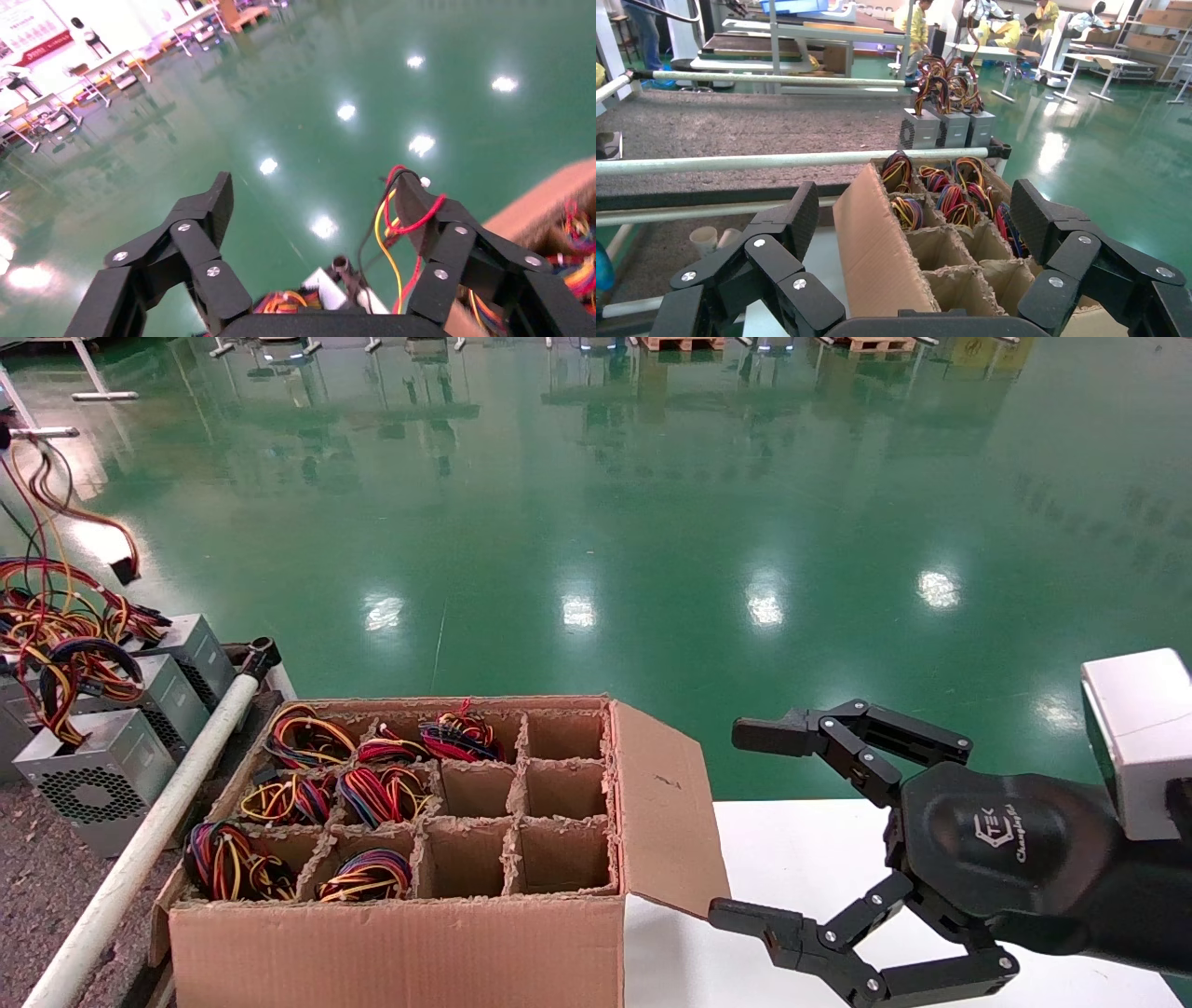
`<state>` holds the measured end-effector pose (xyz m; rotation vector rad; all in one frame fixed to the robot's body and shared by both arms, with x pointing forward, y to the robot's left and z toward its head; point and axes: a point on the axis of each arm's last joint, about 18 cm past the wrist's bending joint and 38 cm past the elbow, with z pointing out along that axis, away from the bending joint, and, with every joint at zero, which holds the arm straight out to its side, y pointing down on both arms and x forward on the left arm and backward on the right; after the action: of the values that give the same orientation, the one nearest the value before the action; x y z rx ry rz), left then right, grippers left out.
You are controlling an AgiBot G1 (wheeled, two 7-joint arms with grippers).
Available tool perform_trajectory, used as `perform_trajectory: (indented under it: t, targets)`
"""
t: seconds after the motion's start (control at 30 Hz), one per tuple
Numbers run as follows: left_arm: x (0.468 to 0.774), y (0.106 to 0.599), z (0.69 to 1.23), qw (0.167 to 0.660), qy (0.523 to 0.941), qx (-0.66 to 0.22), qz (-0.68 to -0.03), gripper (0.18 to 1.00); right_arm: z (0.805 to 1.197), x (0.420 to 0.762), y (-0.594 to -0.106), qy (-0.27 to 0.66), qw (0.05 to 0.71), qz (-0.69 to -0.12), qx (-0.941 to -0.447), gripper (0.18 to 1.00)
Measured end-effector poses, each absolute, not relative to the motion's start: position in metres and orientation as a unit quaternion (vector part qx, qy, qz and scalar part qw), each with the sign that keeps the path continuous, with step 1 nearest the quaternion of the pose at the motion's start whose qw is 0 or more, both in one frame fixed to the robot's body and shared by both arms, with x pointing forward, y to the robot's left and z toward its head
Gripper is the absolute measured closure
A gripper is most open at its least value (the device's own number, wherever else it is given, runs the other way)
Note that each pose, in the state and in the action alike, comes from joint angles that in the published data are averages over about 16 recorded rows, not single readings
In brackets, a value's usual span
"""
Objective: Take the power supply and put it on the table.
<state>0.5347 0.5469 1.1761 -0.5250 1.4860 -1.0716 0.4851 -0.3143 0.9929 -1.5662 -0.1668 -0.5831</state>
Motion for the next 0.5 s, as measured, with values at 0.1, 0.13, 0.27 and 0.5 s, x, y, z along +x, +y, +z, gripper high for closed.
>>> perform_trajectory:
  t: [0.1, 0.13, 0.27, 0.5]
  targets:
    - [0.533, 0.549, 1.172, 0.577, 0.644, -0.224, -0.449, 0.393, 0.993, 0.485, -0.314, -0.074, 0.668, -0.258, -0.694, 0.179]
    - [0.532, 0.549, 1.171, 0.576, 0.648, -0.224, -0.445, 0.378, 0.993, 0.485, -0.314, -0.074, 0.668, -0.258, -0.694, 0.179]
    - [0.528, 0.551, 1.164, 0.570, 0.665, -0.222, -0.430, 0.303, 0.993, 0.485, -0.314, -0.074, 0.668, -0.258, -0.694, 0.179]
    - [0.522, 0.551, 1.153, 0.557, 0.697, -0.209, -0.400, 0.223, 0.993, 0.485, -0.314, -0.074, 0.668, -0.258, -0.694, 0.179]
